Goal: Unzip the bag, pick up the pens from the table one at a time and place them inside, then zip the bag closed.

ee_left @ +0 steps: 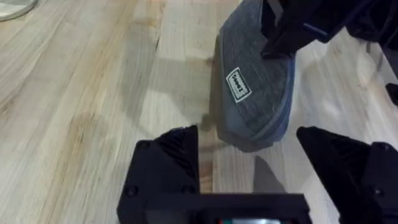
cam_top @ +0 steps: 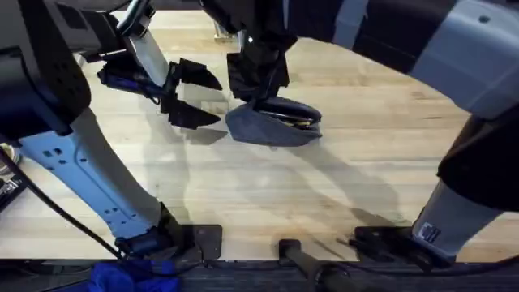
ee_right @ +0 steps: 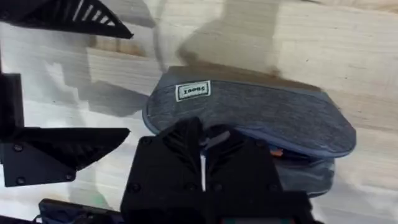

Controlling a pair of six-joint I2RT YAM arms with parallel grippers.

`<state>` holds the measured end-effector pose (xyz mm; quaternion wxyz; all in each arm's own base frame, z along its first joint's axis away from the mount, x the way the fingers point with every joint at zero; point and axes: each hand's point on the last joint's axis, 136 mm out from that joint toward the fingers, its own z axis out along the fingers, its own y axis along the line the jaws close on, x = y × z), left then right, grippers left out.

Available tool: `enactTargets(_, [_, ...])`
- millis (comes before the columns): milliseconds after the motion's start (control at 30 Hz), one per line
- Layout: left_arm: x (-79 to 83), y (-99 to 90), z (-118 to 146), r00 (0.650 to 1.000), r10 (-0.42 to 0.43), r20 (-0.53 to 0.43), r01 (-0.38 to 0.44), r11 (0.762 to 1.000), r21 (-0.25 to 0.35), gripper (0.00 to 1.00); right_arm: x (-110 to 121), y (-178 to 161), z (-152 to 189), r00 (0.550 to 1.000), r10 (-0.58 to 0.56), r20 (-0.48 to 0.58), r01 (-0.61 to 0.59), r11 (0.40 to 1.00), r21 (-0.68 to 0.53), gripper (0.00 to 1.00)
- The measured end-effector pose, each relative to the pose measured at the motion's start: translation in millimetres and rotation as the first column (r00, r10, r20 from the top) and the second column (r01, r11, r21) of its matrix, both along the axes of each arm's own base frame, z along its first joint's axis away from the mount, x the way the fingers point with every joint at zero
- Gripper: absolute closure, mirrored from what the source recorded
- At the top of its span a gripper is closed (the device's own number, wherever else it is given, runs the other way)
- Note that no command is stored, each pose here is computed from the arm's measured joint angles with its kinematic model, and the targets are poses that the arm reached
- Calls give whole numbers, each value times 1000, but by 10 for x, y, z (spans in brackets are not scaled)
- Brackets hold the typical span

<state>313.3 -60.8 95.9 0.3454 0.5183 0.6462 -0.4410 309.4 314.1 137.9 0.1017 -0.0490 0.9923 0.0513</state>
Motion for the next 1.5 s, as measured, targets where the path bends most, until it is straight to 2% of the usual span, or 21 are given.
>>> enactTargets(467, [-9,-19,4,1000,-5,-4,5,1000,-1,50,0,0,0,1000,0,0,0,1000,0,970])
enactTargets(833, [-76,-291,5,996,-93,-4,93,996,-2,59,8,-5,2,1000,1,1,-1,1000,0,970])
enactTargets(967, [-92,-346,5,994,-111,-4,111,994,-2,163,9,-5,3,1000,1,1,-1,1000,0,970])
enactTargets(1200, [-114,-413,5,991,-133,-4,133,991,-2,192,9,-4,5,1000,1,1,-1,1000,1,970])
enactTargets(1300, [-124,-441,5,990,-142,-5,142,990,-2,348,9,-4,5,1000,1,1,-1,1000,1,970])
enactTargets(1433, [-137,-454,5,989,-149,-9,149,989,0,692,16,-9,5,1000,0,3,0,1000,0,970])
enactTargets(1500, [-133,-456,5,989,-148,-7,148,989,-2,901,25,-19,5,1000,-3,5,3,1000,-2,970])
